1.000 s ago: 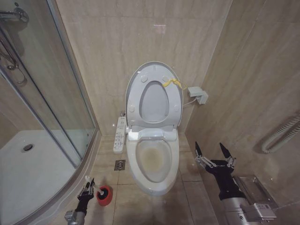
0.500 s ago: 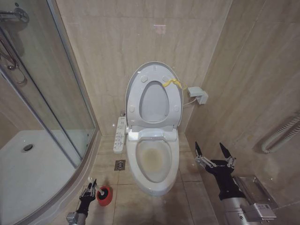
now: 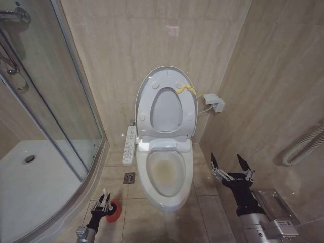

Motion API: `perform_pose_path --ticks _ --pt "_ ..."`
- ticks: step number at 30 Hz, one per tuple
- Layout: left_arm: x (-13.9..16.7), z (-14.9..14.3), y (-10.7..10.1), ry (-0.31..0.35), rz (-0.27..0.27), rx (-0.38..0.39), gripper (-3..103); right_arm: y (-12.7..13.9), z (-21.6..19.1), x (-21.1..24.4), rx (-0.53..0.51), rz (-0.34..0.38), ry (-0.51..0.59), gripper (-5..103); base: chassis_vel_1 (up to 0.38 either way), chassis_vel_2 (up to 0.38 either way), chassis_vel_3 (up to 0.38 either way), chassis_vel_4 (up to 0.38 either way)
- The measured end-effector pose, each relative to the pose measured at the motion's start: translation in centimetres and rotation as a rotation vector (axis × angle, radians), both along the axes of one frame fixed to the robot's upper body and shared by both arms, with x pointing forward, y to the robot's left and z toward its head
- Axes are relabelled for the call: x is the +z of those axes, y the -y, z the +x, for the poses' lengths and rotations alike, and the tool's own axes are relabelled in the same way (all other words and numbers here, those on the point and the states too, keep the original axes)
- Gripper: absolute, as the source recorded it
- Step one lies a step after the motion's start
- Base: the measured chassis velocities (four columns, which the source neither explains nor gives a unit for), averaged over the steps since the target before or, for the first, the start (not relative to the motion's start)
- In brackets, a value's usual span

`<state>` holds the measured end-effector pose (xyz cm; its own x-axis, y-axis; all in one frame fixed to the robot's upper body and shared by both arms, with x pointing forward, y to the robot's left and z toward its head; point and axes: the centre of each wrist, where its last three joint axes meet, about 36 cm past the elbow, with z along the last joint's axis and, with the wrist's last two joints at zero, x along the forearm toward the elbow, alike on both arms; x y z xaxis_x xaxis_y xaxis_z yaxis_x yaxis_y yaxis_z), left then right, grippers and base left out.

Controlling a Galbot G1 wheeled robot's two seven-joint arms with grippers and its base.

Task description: Open the toilet lid, clean the toilet bowl with a toilet brush, close the toilet lid, and flush.

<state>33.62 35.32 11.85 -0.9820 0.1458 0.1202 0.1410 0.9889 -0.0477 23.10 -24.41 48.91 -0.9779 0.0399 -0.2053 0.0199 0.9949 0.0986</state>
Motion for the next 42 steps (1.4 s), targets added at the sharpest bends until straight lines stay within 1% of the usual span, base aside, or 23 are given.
perform_pose_path --ticks 6,7,8,11,12,13,14,15,16,18,19,20,21,22,23,24,25,26,28,30,34,39,42 --pt "0.8 -1.2 0.6 0.025 0.018 0.022 39 0.0 0.0 0.0 0.0 0.0 0.0 100 0.0 0.0 0.0 0.0" --pt "1.2 -1.5 0.6 0.037 0.023 0.025 66 0.0 0.0 0.0 0.0 0.0 0.0 100 0.0 0.0 0.0 0.0" --pt "1.2 -1.5 0.6 0.037 0.023 0.025 66 0.0 0.0 0.0 0.0 0.0 0.0 100 0.0 0.0 0.0 0.0" --pt "4.3 -2.1 1.3 0.12 0.025 0.057 66 0.0 0.0 0.0 0.0 0.0 0.0 100 0.0 0.0 0.0 0.0" --pt "4.3 -2.1 1.3 0.12 0.025 0.057 66 0.0 0.0 0.0 0.0 0.0 0.0 100 0.0 0.0 0.0 0.0" --pt "6.0 -2.0 1.6 0.147 0.021 0.064 66 0.0 0.0 0.0 0.0 0.0 0.0 100 0.0 0.0 0.0 0.0" --pt "9.5 -1.9 2.3 0.193 0.013 0.073 92 0.0 0.0 0.0 0.0 0.0 0.0 100 0.0 0.0 0.0 0.0" --pt "12.1 -1.9 2.8 0.22 0.007 0.08 92 0.0 0.0 0.0 0.0 0.0 0.0 100 0.0 0.0 0.0 0.0" --pt "12.1 -1.9 2.8 0.22 0.007 0.08 92 0.0 0.0 0.0 0.0 0.0 0.0 100 0.0 0.0 0.0 0.0" --pt "18.5 -3.0 4.5 0.25 -0.008 0.099 92 0.0 0.0 0.0 0.0 0.0 0.0 100 0.0 0.0 0.0 0.0" --pt "21.0 -3.8 5.4 0.243 -0.016 0.116 92 0.0 0.0 0.0 0.0 0.0 0.0 100 0.0 0.0 0.0 0.0" --pt "21.0 -3.8 5.4 0.243 -0.016 0.116 92 0.0 0.0 0.0 0.0 0.0 0.0 100 0.0 0.0 0.0 0.0" --pt "23.8 -5.0 6.6 0.207 -0.035 0.141 92 0.0 0.0 0.0 0.0 0.0 0.0 100 0.0 0.0 0.0 0.0" --pt "23.8 -5.0 6.6 0.207 -0.035 0.141 92 0.0 0.0 0.0 0.0 0.0 0.0 100 0.0 0.0 0.0 0.0" --pt "25.6 -6.0 7.4 0.168 -0.05 0.157 100 0.0 0.0 0.0 0.0 0.0 0.0 100 0.0 0.0 0.0 0.0" --pt "30.8 -8.8 9.1 0.108 -0.068 0.177 100 0.0 0.0 0.0 0.0 0.0 0.0 100 0.0 0.0 0.0 0.0" --pt "33.9 -10.4 9.7 0.122 -0.068 0.179 100 0.0 0.0 0.0 0.0 0.0 0.0 100 0.0 0.0 0.0 0.0" --pt "33.9 -10.4 9.7 0.122 -0.068 0.179 100 0.0 0.0 0.0 0.0 0.0 0.0 100 0.0 0.0 0.0 0.0" --pt "35.8 -11.5 9.8 0.143 -0.059 0.181 100 0.0 0.0 0.0 0.0 0.0 0.0 100 0.0 0.0 0.0 0.0" --pt "37.3 -12.5 9.8 0.172 -0.02 0.174 100 0.0 0.0 0.0 0.0 0.0 0.0 100 0.0 0.0 0.0 0.0" --pt "38.6 -13.2 9.7 0.214 0.031 0.161 100 0.0 0.0 0.0 0.0 0.0 0.0 100 0.0 0.0 0.0 0.0" --pt "39.0 -13.7 8.8 0.269 0.082 0.137 100 0.0 0.0 0.0 0.0 0.0 0.0 100 0.0 0.0 0.0 0.0" --pt "38.9 -13.8 8.6 0.272 0.089 0.134 100 0.0 0.0 0.0 0.0 0.0 0.0 100 0.0 0.0 0.0 0.0"
